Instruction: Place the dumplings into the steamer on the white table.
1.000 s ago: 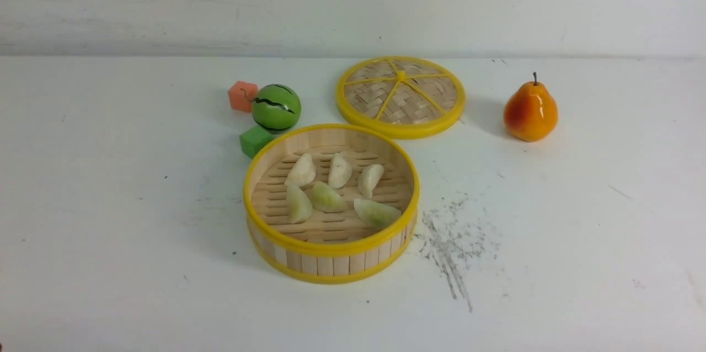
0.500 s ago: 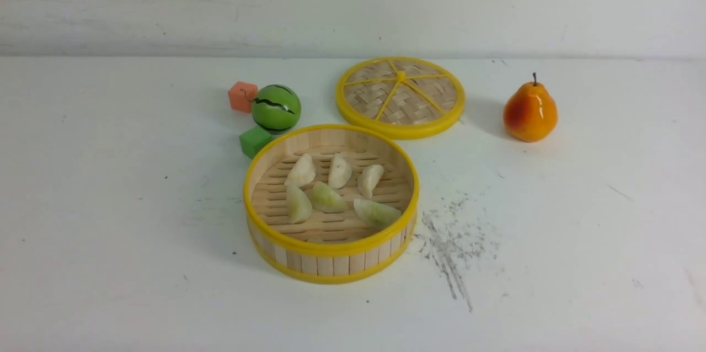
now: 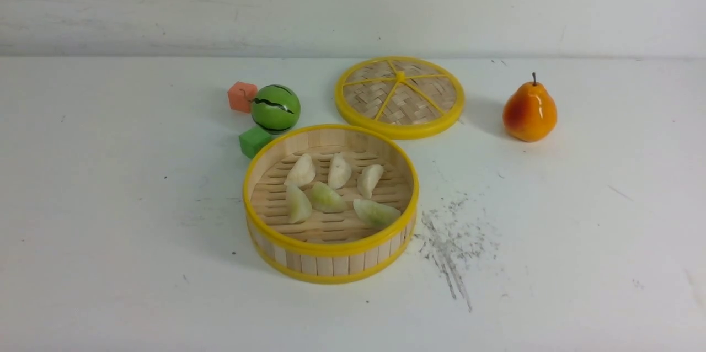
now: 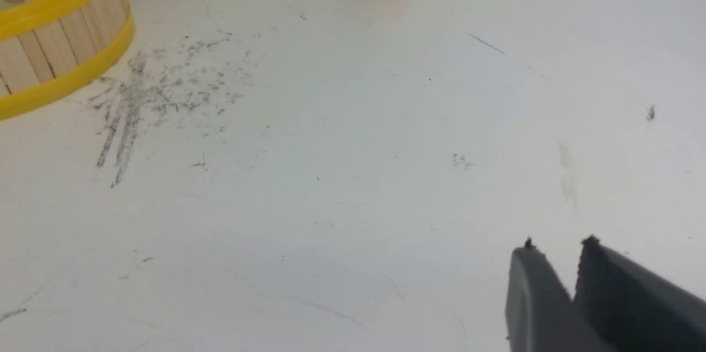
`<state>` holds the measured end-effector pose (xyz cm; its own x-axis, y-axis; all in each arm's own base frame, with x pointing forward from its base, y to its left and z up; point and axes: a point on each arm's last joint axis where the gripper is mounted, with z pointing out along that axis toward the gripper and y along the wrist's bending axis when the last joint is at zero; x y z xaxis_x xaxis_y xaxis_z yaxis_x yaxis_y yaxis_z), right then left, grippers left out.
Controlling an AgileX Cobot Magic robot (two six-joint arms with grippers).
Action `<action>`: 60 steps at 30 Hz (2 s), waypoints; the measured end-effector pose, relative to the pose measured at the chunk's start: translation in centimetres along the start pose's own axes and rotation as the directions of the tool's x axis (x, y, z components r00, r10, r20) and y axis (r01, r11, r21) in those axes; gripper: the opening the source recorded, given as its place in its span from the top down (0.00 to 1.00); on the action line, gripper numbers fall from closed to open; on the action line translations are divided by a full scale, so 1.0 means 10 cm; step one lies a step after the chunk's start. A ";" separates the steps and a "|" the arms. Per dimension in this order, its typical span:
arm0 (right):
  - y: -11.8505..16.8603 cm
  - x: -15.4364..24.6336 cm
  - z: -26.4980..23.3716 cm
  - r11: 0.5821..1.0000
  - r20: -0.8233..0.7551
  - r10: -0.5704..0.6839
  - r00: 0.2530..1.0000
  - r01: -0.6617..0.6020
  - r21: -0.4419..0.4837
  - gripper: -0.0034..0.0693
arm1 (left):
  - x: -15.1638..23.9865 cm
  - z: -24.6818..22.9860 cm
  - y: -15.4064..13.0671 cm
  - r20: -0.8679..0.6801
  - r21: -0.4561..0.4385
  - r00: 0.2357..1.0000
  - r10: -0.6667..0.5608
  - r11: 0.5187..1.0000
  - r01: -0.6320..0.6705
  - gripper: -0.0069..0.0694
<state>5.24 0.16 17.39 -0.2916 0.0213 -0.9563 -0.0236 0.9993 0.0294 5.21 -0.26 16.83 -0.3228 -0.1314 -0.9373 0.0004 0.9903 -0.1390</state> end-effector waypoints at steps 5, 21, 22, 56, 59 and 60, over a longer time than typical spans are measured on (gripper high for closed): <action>0.00 0.00 0.00 1.000 0.000 0.000 1.000 0.000 0.000 0.77 | 0.00 0.00 0.00 0.000 0.000 1.000 0.000 1.000 0.000 0.93; 0.00 0.00 0.00 1.000 0.000 0.000 1.000 0.000 0.000 0.75 | 0.00 0.00 0.00 0.000 0.000 1.000 0.000 1.000 0.000 0.93; 0.00 0.00 0.00 1.000 0.000 0.000 1.000 0.000 0.000 0.75 | 0.00 0.00 0.00 0.000 0.000 1.000 0.000 1.000 0.000 0.93; 0.00 0.00 0.00 1.000 0.000 0.000 1.000 0.000 0.000 0.69 | 0.00 0.00 0.00 0.000 0.000 1.000 0.001 1.000 -0.001 0.92; 0.00 0.00 0.00 1.000 0.000 0.000 1.000 0.000 0.000 0.69 | 0.00 0.00 0.00 0.000 0.000 1.000 0.002 1.000 -0.002 0.91; 0.00 0.00 0.00 1.000 0.000 0.000 1.000 0.000 0.000 0.69 | 0.00 0.00 0.00 0.000 0.000 1.000 0.002 1.000 -0.002 0.91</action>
<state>5.24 0.16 17.39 -0.2916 0.0213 -0.9563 -0.0236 0.9993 0.0294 5.21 -0.26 16.83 -0.3228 -0.1292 -0.9376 0.0011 0.9906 -0.1369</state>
